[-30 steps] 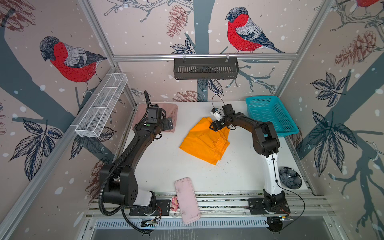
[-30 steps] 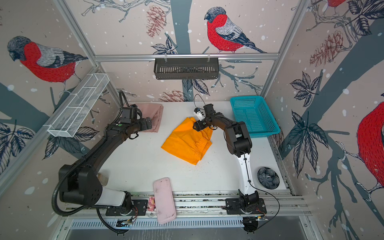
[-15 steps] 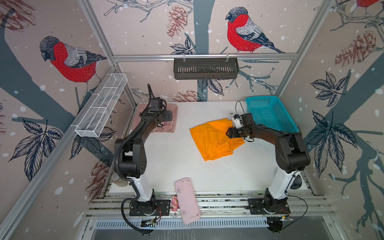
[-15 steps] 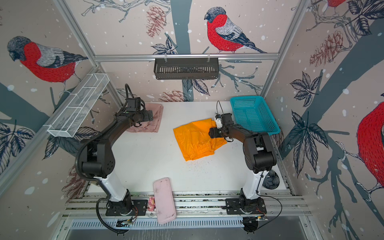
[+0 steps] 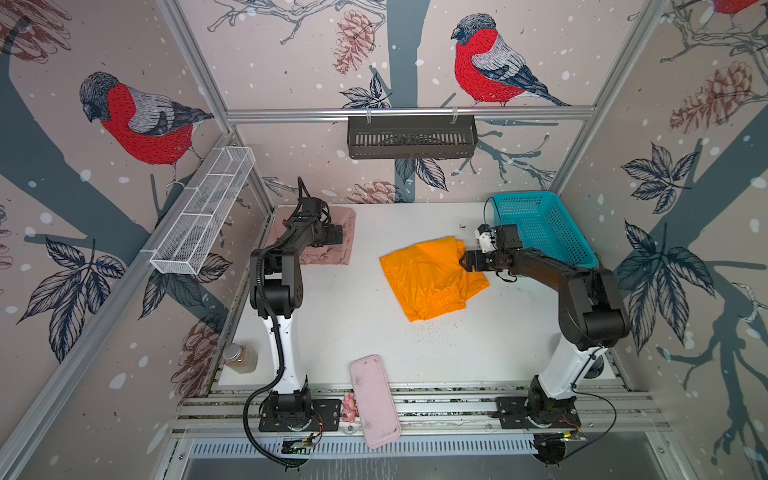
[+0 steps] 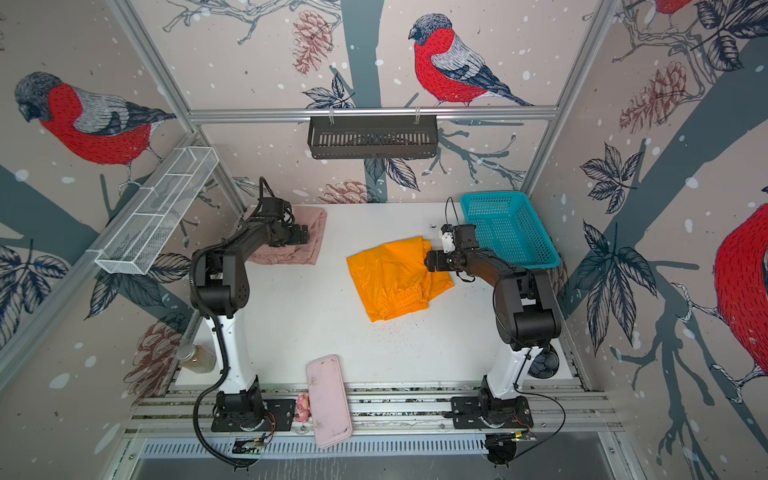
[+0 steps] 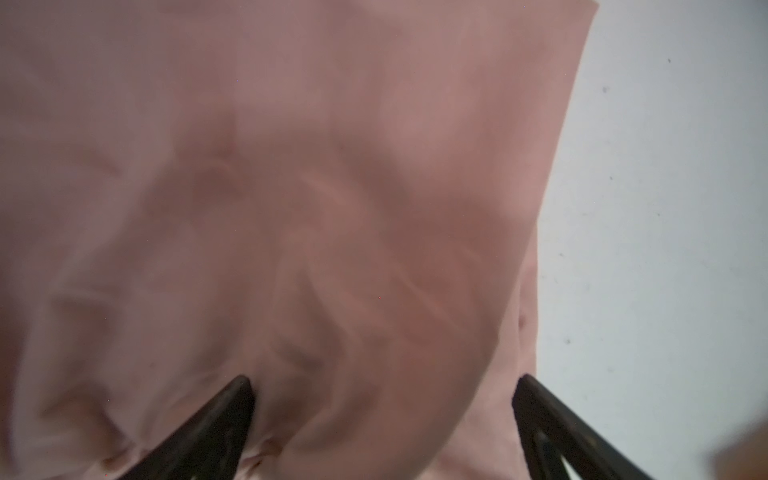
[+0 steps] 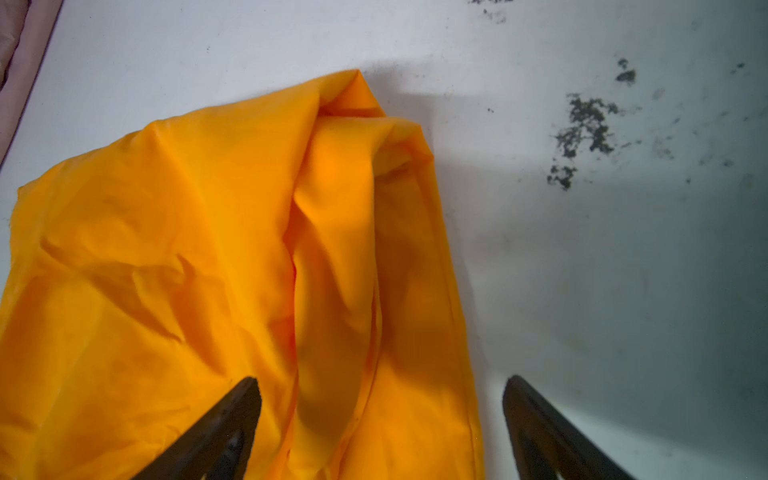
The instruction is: Fold and stack the shorts
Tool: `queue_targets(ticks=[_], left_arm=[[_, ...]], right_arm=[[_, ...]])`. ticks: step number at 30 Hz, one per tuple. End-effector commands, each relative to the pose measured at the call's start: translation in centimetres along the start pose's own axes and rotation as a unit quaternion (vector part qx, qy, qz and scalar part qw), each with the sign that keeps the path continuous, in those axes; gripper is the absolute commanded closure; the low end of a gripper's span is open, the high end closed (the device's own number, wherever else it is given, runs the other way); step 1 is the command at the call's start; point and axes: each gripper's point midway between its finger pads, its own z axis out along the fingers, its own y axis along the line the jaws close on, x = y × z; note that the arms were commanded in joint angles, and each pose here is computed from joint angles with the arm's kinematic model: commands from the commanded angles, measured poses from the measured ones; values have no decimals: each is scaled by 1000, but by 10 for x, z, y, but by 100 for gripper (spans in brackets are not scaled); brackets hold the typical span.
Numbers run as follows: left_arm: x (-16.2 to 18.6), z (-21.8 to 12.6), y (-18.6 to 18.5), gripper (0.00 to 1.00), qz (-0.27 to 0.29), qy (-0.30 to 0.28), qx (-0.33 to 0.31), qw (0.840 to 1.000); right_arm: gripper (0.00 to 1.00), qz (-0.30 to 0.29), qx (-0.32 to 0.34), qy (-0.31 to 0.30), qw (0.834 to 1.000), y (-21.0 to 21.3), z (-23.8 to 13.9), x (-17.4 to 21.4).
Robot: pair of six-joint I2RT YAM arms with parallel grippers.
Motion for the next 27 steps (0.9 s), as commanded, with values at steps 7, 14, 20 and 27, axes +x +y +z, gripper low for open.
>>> queue_targets(ticks=[7, 14, 20, 27], left_arm=[[49, 3, -25, 2, -50, 49, 80, 994], [79, -11, -53, 2, -90, 54, 147, 984], [105, -28, -79, 2, -62, 66, 146, 985], [127, -41, -91, 2, -79, 72, 139, 985]], right_arm=[[0, -35, -28, 21, 999, 4, 18, -1], [0, -18, -52, 32, 998, 6, 29, 7], [0, 9, -67, 46, 997, 4, 34, 17], [6, 44, -85, 62, 993, 11, 38, 33]])
